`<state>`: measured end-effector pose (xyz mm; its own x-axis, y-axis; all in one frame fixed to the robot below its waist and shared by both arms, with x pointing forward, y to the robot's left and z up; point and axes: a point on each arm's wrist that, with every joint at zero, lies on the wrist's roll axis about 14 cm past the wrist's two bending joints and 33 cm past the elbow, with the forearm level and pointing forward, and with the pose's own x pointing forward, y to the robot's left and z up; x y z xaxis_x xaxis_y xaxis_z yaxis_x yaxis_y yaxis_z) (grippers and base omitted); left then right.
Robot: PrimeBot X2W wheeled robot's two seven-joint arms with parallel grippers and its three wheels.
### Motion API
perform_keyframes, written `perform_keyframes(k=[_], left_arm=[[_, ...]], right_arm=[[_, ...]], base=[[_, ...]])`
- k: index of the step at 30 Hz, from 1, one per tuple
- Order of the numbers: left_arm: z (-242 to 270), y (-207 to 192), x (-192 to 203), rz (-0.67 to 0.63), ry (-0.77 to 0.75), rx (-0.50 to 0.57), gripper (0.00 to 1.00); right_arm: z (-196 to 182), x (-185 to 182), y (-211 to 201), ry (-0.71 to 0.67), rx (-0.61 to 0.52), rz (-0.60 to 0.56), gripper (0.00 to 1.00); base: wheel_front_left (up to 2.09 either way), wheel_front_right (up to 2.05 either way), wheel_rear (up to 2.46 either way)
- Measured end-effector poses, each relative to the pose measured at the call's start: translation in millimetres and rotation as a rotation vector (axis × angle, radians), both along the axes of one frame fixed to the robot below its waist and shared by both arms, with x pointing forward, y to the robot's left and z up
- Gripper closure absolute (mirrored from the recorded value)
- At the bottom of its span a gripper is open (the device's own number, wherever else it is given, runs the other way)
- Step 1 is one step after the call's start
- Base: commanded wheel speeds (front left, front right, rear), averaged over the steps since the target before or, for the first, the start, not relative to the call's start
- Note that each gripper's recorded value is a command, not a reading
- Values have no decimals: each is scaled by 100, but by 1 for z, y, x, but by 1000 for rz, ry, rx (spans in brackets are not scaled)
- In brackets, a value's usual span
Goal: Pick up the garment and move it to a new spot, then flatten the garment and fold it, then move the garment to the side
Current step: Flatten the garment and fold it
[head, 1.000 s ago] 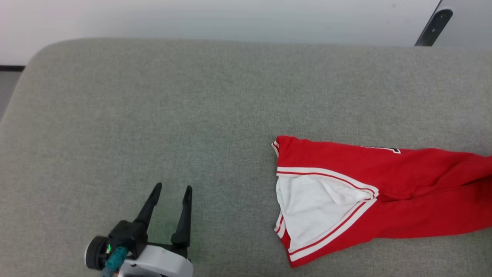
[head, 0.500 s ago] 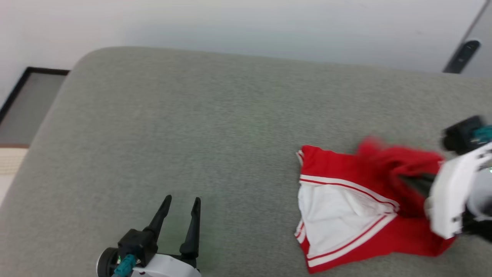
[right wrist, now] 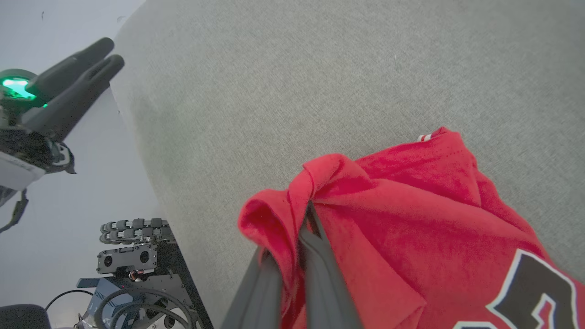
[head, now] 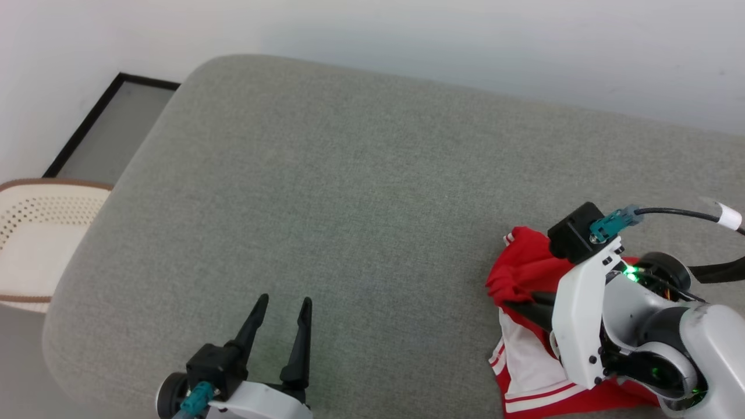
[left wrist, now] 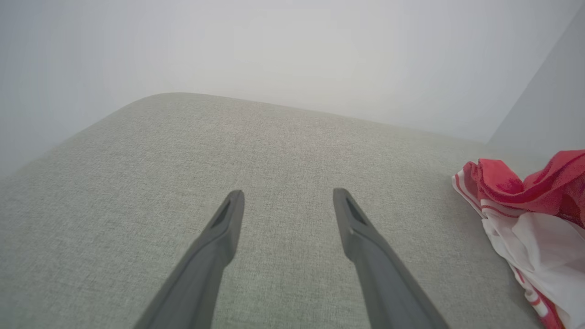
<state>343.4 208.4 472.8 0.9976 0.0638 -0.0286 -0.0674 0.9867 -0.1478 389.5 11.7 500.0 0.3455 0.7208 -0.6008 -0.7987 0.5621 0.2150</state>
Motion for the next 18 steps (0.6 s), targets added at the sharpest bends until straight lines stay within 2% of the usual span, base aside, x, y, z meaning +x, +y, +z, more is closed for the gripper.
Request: perform_keyframes(k=[9,11,13,15,16,17,18], left_arm=[[-10,1,6,2,33,-17,0],[-10,-1,9,-4,32,-20,0],[-10,-2,12,-8,30,-21,0],[-10,-2,15,-12,29,-21,0],[-10,-2,16,-13,28,-20,0],[-10,-3,17,-15,29,-20,0],[-11,-3,17,-17,31,-19,0]], right_arm=[[-60,-8,-3,148,-83,-7,100],[-65,-7,-3,161,-78,-16,95],[-70,-6,-2,173,-79,-22,80],[-73,-7,-1,174,-84,-19,60],[-74,-6,0,169,-83,-19,19],[-72,-4,2,159,-70,-23,0],[-70,-3,3,150,-58,-28,0]], base=[[0,0,0],[0,0,0],[0,0,0],[0,0,0],[0,0,0],[0,0,0],[0,0,0]])
